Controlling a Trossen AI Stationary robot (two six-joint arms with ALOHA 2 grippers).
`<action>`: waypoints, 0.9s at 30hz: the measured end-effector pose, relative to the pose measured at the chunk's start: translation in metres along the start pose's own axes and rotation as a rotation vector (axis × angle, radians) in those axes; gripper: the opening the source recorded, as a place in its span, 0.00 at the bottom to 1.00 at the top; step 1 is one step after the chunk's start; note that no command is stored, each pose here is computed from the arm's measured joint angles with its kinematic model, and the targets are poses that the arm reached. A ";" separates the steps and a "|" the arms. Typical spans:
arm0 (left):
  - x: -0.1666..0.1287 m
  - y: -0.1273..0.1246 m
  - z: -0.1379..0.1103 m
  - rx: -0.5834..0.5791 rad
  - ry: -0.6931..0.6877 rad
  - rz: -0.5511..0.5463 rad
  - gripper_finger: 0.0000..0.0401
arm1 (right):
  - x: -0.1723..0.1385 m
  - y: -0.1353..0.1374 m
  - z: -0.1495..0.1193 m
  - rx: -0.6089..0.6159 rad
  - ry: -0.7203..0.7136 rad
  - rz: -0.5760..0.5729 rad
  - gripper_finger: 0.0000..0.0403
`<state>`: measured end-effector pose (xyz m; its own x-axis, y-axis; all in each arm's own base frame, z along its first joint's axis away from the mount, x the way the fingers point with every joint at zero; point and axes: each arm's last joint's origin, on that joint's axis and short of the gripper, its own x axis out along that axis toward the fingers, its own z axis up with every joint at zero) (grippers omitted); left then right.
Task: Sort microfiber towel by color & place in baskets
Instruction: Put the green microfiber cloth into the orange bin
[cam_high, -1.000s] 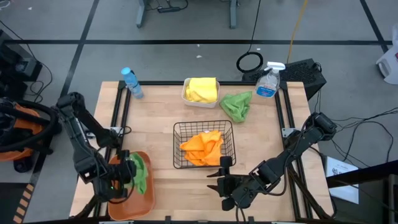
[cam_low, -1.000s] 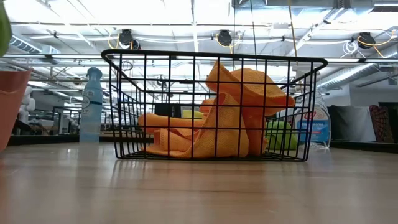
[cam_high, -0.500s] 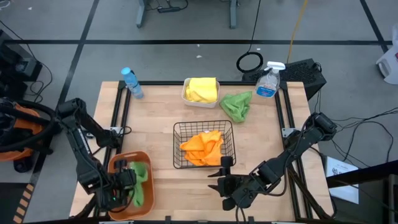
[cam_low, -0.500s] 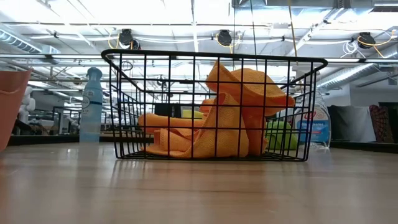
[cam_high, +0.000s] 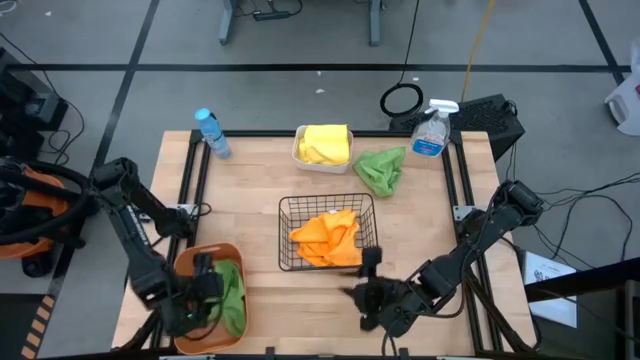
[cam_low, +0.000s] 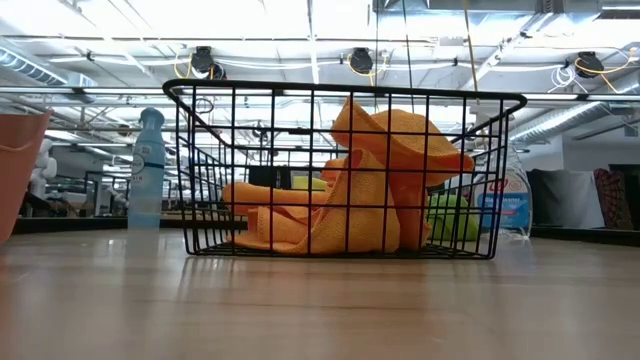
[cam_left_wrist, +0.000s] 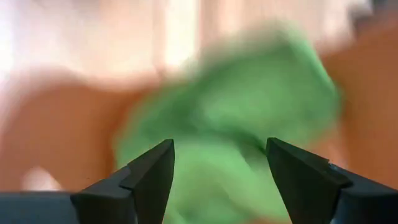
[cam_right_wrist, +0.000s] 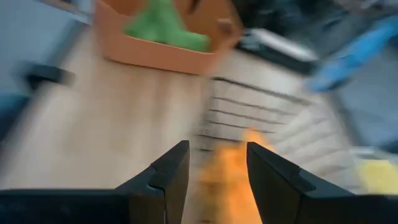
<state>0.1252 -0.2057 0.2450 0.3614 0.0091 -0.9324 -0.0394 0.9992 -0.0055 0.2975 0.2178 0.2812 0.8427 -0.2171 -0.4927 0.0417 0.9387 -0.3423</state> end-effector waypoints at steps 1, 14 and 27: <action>0.001 0.003 0.005 0.014 -0.038 0.030 0.64 | -0.002 -0.005 -0.001 -0.046 0.007 -0.068 0.37; 0.009 0.051 0.056 0.035 -0.202 0.266 0.64 | -0.020 -0.124 -0.044 -0.058 0.442 -0.377 0.34; 0.005 0.086 0.113 0.087 -0.572 0.714 0.64 | -0.018 -0.198 -0.141 0.271 0.269 -0.362 0.46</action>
<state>0.2285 -0.1152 0.2809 0.6847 0.6200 -0.3832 -0.3688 0.7482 0.5516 0.1987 -0.0015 0.2450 0.5824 -0.5682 -0.5814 0.4719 0.8186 -0.3273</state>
